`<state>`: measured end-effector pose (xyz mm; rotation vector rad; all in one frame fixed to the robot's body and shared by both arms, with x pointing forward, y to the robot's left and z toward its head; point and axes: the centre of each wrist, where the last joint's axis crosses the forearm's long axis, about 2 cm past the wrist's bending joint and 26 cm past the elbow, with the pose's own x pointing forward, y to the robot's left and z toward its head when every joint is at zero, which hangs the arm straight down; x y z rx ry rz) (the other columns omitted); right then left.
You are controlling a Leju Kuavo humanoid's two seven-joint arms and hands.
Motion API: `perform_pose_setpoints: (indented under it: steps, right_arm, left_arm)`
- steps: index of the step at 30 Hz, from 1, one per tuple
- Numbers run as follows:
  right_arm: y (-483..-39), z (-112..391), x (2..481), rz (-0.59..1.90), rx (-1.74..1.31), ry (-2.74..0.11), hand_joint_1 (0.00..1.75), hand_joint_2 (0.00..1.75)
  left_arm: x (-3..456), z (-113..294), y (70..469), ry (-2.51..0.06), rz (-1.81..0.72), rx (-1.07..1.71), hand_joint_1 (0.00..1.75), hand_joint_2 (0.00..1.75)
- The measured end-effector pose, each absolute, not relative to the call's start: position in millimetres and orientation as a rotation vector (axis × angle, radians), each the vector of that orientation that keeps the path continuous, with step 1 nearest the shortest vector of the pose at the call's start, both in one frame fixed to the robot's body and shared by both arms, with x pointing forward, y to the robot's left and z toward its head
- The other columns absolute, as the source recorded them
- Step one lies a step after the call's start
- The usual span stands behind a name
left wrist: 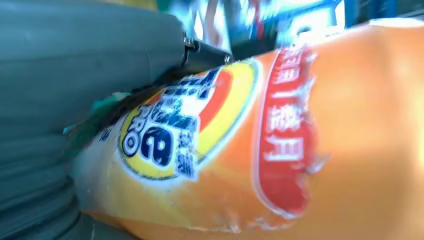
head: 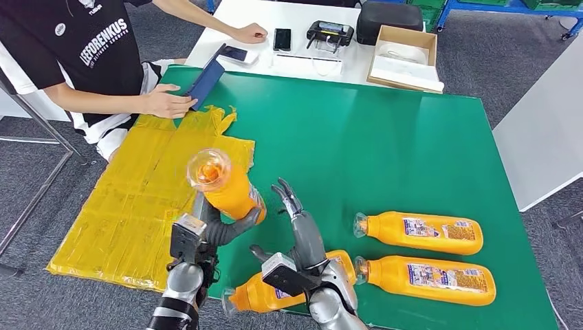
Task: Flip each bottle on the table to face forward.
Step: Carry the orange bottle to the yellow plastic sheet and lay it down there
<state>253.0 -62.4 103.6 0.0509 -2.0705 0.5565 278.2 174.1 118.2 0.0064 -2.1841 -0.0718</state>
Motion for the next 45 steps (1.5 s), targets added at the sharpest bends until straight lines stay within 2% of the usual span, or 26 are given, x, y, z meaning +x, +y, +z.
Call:
perform_pose_setpoints:
  steps: [4, 9, 13, 15, 21, 28, 33, 45]
  right_arm:
    - [-73.7, 137.8, 251.6, 0.465, -0.024, -2.193, 0.0, 1.75]
    - [-84.8, 171.0, 244.0, 0.388, -0.155, -2.334, 0.0, 1.75]
    - [-86.7, 192.3, 236.2, 0.41, -0.294, -2.427, 0.0, 1.75]
    - [-84.2, 199.6, 231.4, 0.448, -0.332, -2.464, 0.0, 1.75]
    - [-82.2, 205.0, 220.5, 0.499, -0.35, -2.528, 0.0, 1.75]
    - [-96.4, 200.6, 215.5, 0.487, -0.393, -2.552, 0.0, 1.75]
    - [-102.0, 195.1, 213.2, 0.529, -0.4, -2.552, 0.0, 1.75]
    - [-101.0, 185.0, 213.6, 0.686, -0.428, -2.495, 0.0, 1.75]
  left_arm:
    - [286.1, 140.9, 185.7, -2.243, -0.273, 0.441, 1.75, 1.75]
    - [299.7, 161.8, 191.7, -2.231, -0.506, 0.843, 1.75, 1.75]
    - [322.2, 165.7, 186.6, -2.007, -0.792, 1.282, 1.75, 1.75]
    - [337.4, 157.1, 178.4, -1.875, -0.837, 1.384, 1.75, 1.75]
    - [357.2, 120.0, 180.3, -1.73, -1.081, 1.398, 1.75, 1.75]
    - [363.1, 82.0, 226.8, -1.485, -1.253, 1.387, 1.75, 1.75]
    - [362.8, 67.6, 252.9, -1.314, -1.262, 1.363, 1.75, 1.75]
    - [375.8, 74.1, 269.2, -1.157, -1.179, 1.387, 1.75, 1.75]
